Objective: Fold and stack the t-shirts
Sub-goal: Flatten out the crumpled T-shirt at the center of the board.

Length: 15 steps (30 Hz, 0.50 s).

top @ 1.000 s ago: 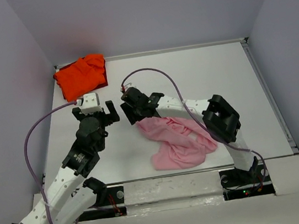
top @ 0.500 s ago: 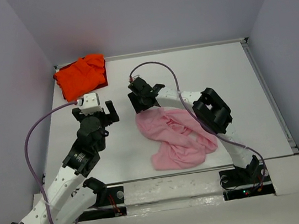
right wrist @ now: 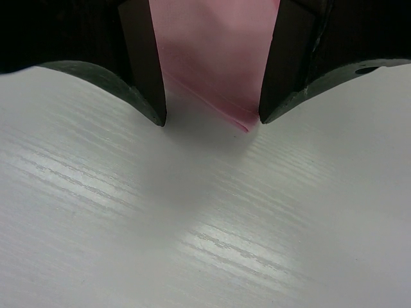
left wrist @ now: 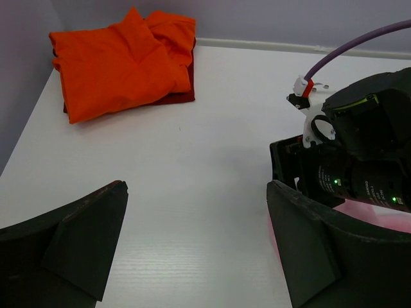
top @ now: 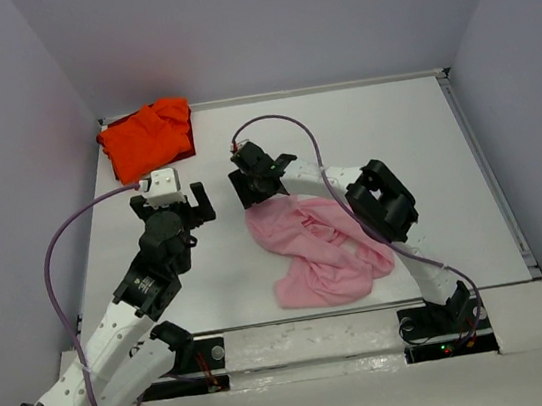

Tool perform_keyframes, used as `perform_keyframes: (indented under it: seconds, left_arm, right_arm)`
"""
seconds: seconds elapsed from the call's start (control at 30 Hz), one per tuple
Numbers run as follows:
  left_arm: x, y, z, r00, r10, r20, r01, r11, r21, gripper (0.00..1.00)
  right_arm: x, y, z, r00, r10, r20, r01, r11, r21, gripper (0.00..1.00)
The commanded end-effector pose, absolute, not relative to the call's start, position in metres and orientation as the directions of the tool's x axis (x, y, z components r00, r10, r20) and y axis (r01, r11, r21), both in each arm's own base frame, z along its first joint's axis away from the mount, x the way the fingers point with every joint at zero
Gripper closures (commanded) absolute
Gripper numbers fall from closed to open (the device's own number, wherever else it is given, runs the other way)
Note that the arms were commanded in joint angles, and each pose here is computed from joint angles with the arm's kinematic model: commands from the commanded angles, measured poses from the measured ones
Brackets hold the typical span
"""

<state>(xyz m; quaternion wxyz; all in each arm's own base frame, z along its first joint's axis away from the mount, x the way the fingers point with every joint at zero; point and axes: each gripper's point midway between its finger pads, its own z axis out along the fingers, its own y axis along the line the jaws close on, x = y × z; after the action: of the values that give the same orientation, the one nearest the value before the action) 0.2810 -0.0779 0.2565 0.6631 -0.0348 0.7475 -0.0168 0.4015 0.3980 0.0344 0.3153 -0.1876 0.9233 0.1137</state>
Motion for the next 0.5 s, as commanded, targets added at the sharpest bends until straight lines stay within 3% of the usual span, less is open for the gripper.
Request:
perform_keyframes:
  seconds: [0.0, 0.43, 0.47]
  left_arm:
    - [0.284, -0.072, 0.282, -0.055, -0.126, -0.991, -0.059, 0.991, -0.123, 0.01]
    - [0.285, -0.070, 0.282, -0.057, -0.127, -0.990, -0.067, 0.990, -0.123, 0.01]
    - [0.285, -0.069, 0.282, -0.058, -0.126, -0.990, -0.068, 0.990, -0.122, 0.01]
  right_arm:
    - [0.396, 0.411, 0.055, -0.718, -0.246, -0.651, -0.442, 0.884, 0.153, 0.35]
    - [0.362, 0.422, 0.017, -0.769, -0.274, -0.577, -0.467, 0.858, 0.215, 0.51]
    - [0.356, 0.425, 0.014, -0.769, -0.283, -0.573, -0.475, 0.853, 0.217, 0.58]
